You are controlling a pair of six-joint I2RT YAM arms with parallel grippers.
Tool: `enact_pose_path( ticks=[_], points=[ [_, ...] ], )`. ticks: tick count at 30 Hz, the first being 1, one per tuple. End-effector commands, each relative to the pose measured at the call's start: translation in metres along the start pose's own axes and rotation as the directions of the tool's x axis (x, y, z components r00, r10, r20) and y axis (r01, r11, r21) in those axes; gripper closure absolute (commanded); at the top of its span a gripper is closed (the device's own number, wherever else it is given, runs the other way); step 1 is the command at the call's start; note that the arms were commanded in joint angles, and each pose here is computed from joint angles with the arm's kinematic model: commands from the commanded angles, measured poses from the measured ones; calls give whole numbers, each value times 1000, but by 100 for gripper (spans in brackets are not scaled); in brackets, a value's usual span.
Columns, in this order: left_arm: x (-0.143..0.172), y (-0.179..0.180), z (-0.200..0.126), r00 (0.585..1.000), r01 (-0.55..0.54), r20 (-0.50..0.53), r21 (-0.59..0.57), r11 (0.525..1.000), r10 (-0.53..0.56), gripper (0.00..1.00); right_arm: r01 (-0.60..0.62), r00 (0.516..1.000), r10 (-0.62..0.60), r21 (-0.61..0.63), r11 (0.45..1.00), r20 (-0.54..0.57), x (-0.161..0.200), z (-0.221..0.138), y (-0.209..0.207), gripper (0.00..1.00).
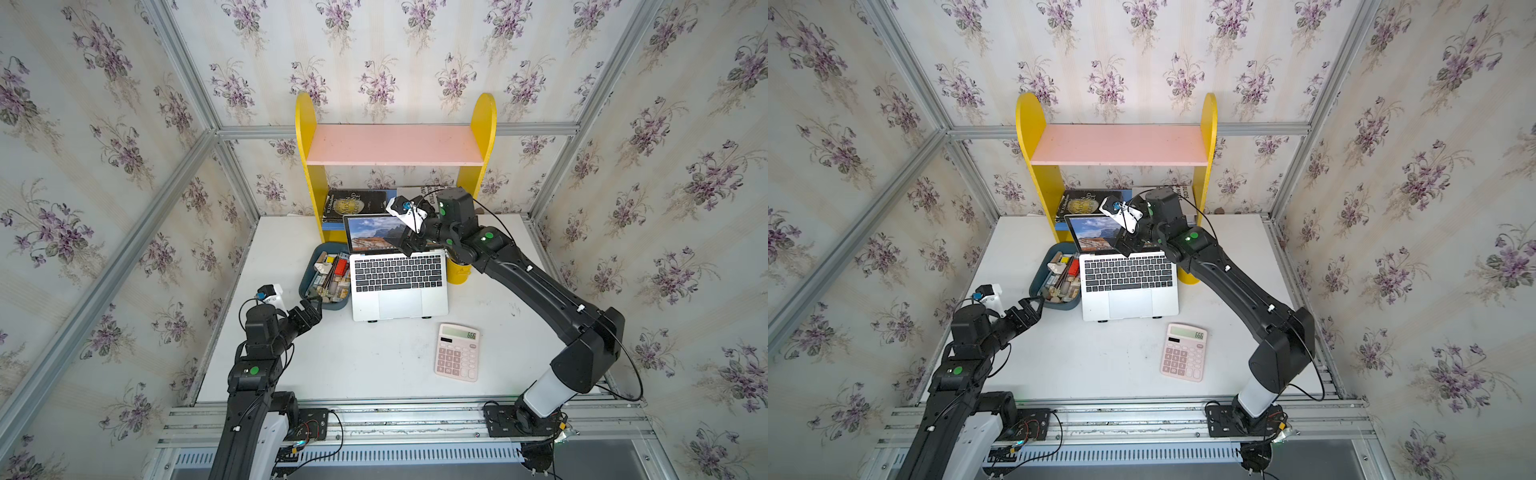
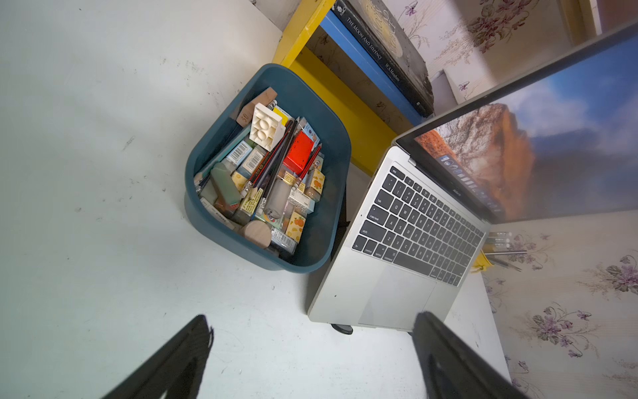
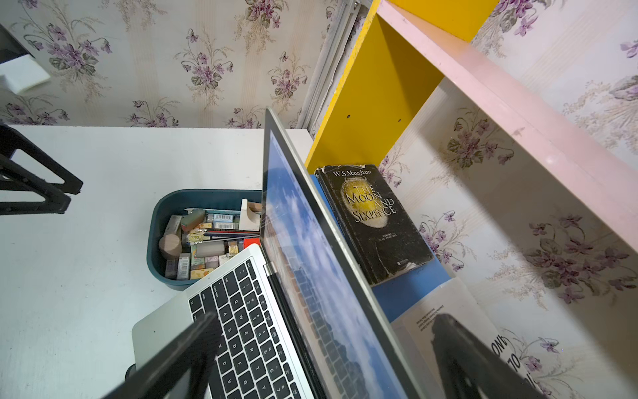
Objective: Close the laptop lid and set it aside
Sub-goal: Close the lid of the laptop.
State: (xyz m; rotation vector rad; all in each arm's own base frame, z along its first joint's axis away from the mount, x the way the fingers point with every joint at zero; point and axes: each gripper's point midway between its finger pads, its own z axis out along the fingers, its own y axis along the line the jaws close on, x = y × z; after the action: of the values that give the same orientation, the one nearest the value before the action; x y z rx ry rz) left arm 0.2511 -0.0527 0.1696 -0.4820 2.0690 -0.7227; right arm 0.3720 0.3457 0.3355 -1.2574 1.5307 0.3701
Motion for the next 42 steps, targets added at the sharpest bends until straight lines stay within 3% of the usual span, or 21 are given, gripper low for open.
enact_pose_path(
  ticks=[1,42],
  points=[
    [-4,-2,0,1000,-21,19,9,1000,20,6,-133,976,107,-132,982,-190,53,0,43,0],
    [-3,-1,-1,1000,-22,21,5,1000,22,6,-170,966,129,-173,970,-225,83,-10,105,0]
  ],
)
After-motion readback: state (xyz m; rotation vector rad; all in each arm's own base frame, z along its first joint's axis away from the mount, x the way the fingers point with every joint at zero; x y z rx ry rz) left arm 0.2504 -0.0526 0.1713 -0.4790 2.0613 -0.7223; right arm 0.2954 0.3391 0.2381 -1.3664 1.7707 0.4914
